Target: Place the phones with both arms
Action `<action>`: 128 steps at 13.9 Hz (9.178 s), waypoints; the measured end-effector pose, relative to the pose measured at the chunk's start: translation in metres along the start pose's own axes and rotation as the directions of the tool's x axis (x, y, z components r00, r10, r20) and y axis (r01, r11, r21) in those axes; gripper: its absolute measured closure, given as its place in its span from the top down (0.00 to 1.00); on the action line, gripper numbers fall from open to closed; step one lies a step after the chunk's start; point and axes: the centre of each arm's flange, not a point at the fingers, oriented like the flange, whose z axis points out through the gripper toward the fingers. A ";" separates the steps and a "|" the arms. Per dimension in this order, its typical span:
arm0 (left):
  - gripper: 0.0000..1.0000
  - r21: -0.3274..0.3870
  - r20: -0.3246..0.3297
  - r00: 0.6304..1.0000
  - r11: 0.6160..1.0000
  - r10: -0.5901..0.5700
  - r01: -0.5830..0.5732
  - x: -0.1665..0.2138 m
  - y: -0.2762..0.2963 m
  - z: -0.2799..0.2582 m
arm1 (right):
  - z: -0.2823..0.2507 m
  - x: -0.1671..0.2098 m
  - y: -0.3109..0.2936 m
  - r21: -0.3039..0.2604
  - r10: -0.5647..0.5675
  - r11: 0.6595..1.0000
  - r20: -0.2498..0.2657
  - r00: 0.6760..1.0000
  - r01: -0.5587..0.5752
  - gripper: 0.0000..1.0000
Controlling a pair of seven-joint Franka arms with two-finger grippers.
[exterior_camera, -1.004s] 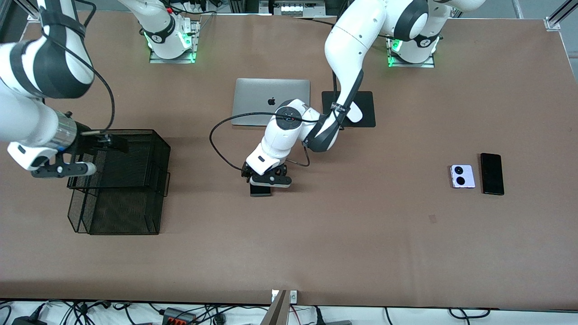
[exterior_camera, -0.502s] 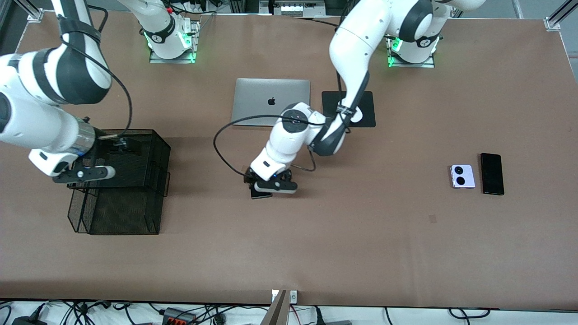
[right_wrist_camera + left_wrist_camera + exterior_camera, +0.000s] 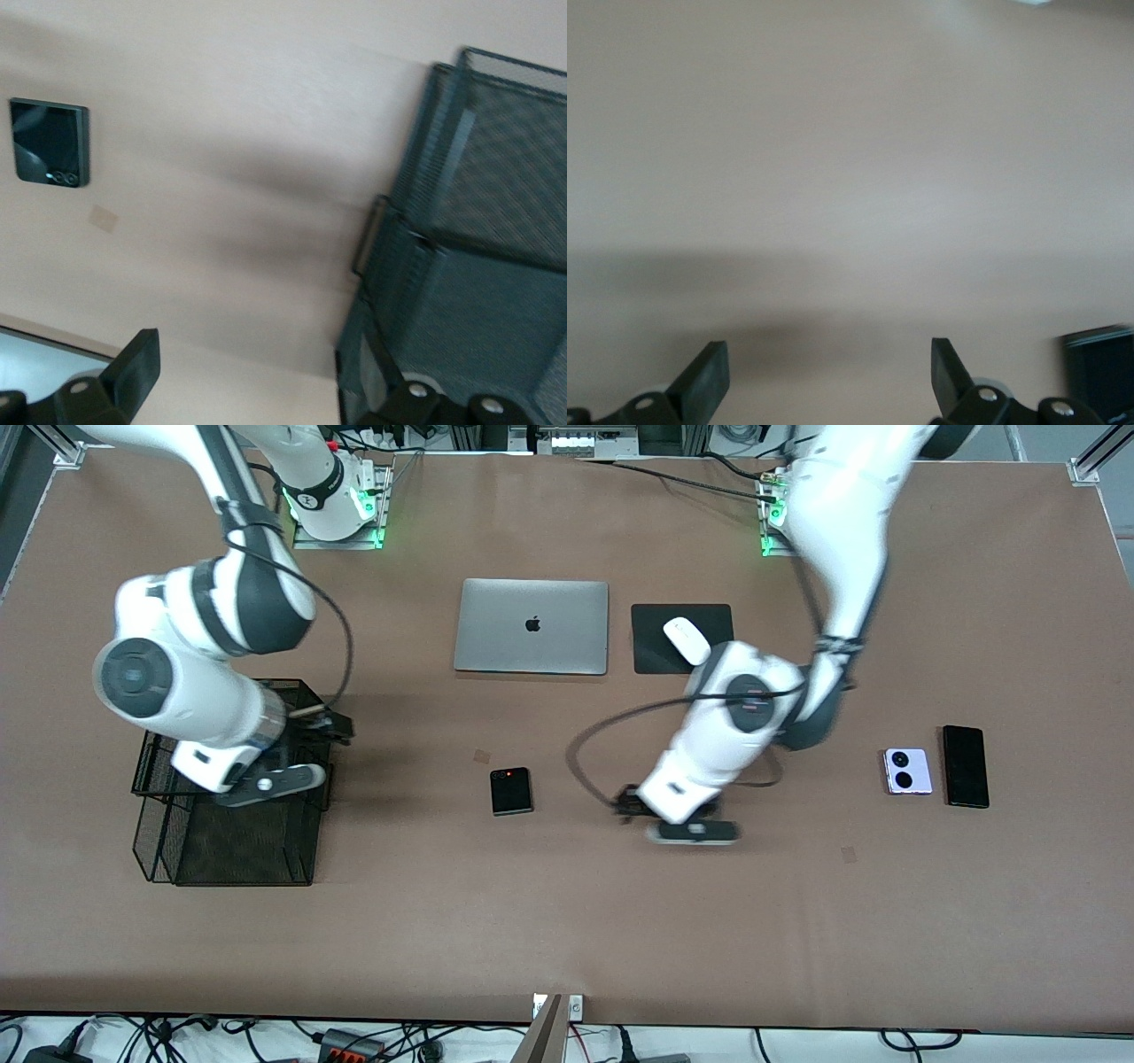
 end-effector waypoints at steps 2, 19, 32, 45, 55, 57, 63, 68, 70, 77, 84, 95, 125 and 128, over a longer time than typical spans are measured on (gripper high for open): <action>1.00 0.048 0.077 0.997 0.999 -0.021 0.017 -0.007 -0.055 -0.009 | 0.019 0.009 -0.026 -0.002 -0.038 0.999 -0.015 0.999 0.038 1.00; 1.00 0.161 0.156 0.955 0.948 0.252 -0.276 -0.002 -0.369 -0.030 | 0.185 0.054 -0.208 0.034 0.092 0.996 -0.157 0.983 -0.088 1.00; 1.00 0.079 0.154 0.986 0.994 0.067 -0.080 -0.037 -0.423 -0.002 | 0.222 0.064 -0.219 0.045 0.110 0.994 -0.183 0.977 -0.103 1.00; 1.00 0.098 0.154 0.984 0.989 0.093 -0.109 -0.042 -0.441 0.018 | 0.177 0.080 -0.186 0.002 0.145 0.989 -0.201 0.969 -0.147 0.80; 0.83 0.100 0.160 0.982 0.988 0.104 -0.121 -0.044 -0.441 0.026 | 0.036 0.030 0.032 -0.083 0.320 0.945 0.049 0.946 -0.315 0.80; 0.83 0.094 0.165 0.980 0.988 0.109 -0.126 -0.043 -0.436 0.027 | 0.028 0.010 0.079 -0.070 0.310 0.950 0.074 0.948 -0.305 0.80; 0.83 0.024 0.301 0.953 1.000 -0.019 0.013 -0.013 -0.311 0.008 | 0.037 -0.045 0.128 -0.048 0.321 0.947 0.151 0.935 -0.317 0.80; 0.83 -0.035 0.298 0.918 0.958 -0.261 0.284 -0.018 -0.102 0.000 | 0.057 -0.062 0.158 -0.045 0.369 0.929 0.174 0.913 -0.367 0.80; 0.83 -0.081 0.311 0.883 0.916 -0.351 0.392 -0.022 -0.020 -0.006 | 0.060 -0.063 0.168 -0.043 0.384 0.923 0.164 0.908 -0.383 0.80; 0.83 -0.222 0.364 0.690 0.661 -0.626 0.717 -0.024 0.103 0.015 | 0.075 -0.057 0.164 -0.049 0.419 0.908 0.163 0.893 -0.417 0.80; 0.83 -0.340 0.173 0.824 0.752 -0.540 0.565 -0.057 0.223 0.049 | 0.076 -0.053 0.149 -0.047 0.398 0.917 0.164 0.902 -0.396 0.80; 0.83 -0.154 -0.068 0.995 0.986 -0.069 0.058 -0.111 0.246 0.119 | 0.015 -0.035 0.152 -0.028 0.384 0.923 0.060 0.921 -0.383 1.00; 1.00 0.056 0.234 0.972 0.998 -0.017 0.004 0.024 -0.267 -0.105 | 0.094 0.046 -0.133 -0.054 0.031 0.998 -0.122 0.992 -0.038 1.00; 1.00 0.072 0.214 0.975 0.995 0.058 -0.075 0.020 -0.337 -0.095 | 0.128 0.047 -0.162 -0.045 0.029 0.998 -0.123 0.992 -0.035 1.00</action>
